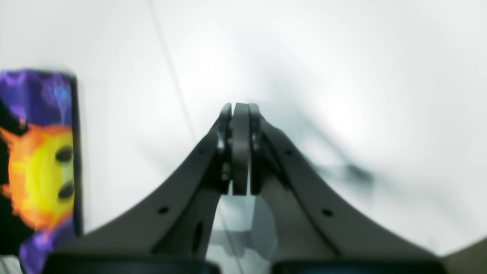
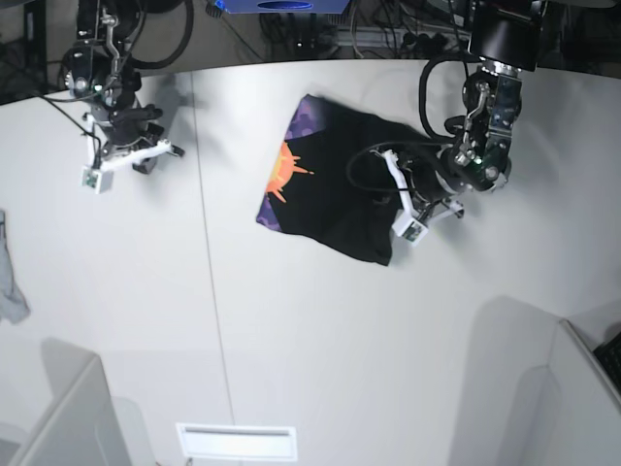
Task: Fold the T-shirt properly
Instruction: 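Grasp the bundle edge with the left gripper and drag it across the table, then flatten and square the folded shirt with the left gripper, then release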
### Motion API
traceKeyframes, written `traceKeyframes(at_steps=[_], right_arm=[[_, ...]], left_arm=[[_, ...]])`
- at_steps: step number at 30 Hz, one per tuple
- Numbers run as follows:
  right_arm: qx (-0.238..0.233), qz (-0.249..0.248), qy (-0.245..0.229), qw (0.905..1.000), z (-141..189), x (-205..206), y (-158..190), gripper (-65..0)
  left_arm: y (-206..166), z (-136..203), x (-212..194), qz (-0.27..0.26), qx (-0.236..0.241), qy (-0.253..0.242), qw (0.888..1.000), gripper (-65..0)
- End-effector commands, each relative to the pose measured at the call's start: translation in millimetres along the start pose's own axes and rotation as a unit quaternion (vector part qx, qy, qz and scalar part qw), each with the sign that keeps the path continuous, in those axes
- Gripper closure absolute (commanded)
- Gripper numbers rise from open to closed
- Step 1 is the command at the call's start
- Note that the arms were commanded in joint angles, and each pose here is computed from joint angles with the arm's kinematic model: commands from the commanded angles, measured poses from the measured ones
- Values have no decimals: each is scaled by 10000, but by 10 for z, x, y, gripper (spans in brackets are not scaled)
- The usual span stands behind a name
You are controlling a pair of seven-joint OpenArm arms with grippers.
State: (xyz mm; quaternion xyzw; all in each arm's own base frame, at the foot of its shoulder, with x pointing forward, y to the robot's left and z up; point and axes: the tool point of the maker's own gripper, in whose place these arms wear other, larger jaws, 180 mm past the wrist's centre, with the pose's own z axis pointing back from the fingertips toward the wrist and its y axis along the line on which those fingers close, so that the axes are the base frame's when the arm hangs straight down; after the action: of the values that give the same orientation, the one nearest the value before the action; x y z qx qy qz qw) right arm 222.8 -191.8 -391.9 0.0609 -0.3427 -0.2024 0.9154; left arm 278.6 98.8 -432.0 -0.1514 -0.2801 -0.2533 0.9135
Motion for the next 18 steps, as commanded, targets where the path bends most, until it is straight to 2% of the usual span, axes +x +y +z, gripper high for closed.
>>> traceKeyframes(at_steps=[1,8,12,15,18], right_arm=[[-33,-41,-213,9998,35,109,-36,0],[-487,-424,-157,9978,138,-26,-385,0],[-684,-629,-143,9956,195,-94,-524,0],[-782,-729,-133,9942,224,-131,-592,0],[-864,-754,-110,9933,252,-162,-656,0]], left_arm=[[29,-26,-188,-402,162,581,9974,0],[-205,-152,208,-2118,116,670,9750,0],[-409,-214,447,-2980,48,605,9526,0],[-557,-265,529,-3469,-73,627,9358,0],[-629,-282,612,-3756,-122,596,9248,0]])
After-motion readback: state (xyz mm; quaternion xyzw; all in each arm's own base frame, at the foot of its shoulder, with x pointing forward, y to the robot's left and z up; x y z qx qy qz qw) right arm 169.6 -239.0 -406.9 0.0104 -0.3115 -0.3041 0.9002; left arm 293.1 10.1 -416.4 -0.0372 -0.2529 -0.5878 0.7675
